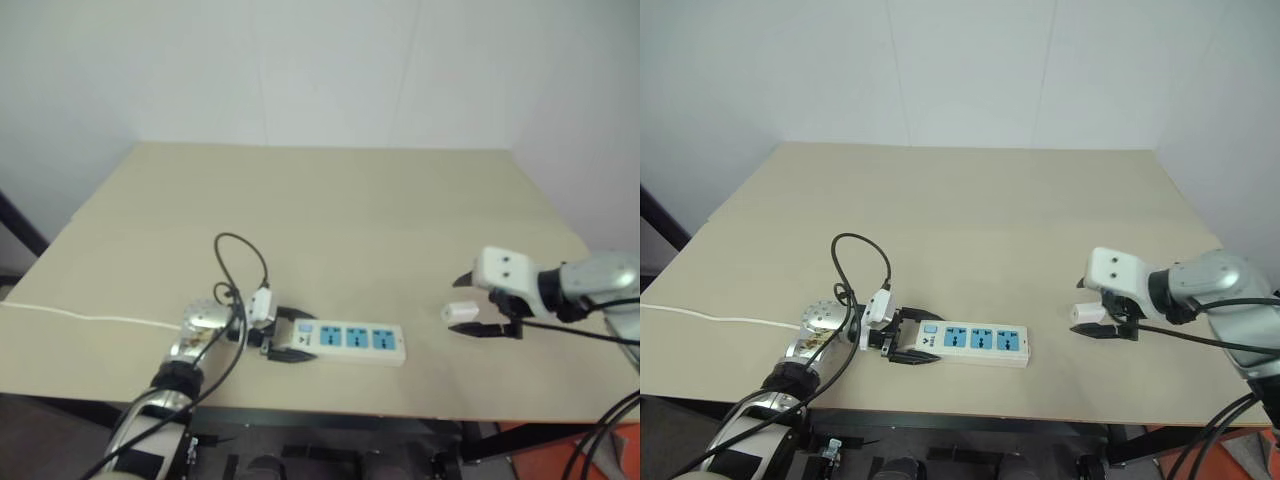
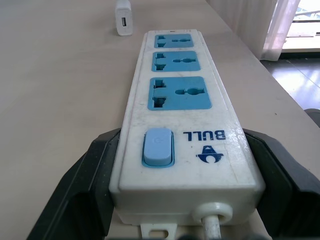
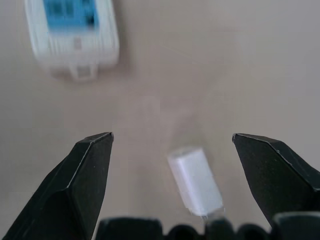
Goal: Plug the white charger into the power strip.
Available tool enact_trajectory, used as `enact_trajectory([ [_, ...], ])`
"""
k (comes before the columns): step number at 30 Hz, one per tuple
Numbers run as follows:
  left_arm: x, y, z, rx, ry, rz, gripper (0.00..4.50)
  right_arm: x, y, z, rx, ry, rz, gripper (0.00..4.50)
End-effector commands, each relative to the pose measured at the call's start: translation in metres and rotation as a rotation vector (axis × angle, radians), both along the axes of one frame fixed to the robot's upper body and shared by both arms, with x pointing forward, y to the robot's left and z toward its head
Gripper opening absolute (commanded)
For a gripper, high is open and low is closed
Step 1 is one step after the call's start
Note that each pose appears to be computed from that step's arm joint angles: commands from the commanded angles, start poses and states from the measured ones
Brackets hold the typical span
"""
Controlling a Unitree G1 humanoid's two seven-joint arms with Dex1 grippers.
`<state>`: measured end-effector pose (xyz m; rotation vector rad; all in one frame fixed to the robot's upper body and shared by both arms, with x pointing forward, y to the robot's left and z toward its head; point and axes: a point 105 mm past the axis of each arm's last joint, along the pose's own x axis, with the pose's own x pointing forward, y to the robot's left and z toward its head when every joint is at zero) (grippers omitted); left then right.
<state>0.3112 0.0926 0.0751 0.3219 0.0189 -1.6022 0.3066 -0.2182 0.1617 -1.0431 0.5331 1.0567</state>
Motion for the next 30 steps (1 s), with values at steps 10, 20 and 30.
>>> enact_trajectory([
  [10,-0.004,-0.008,-0.008,0.022,0.019,-0.008,3.28,0.039,0.0,-0.019,-0.35,0.04,0.174,4.5],
  [20,-0.007,-0.009,-0.01,0.024,0.03,0.004,3.28,0.049,-0.001,-0.034,-0.401,0.093,0.193,4.5],
  [30,-0.008,-0.008,-0.011,0.031,0.042,0.006,3.28,0.046,0.007,-0.042,-0.403,0.115,0.227,1.51],
])
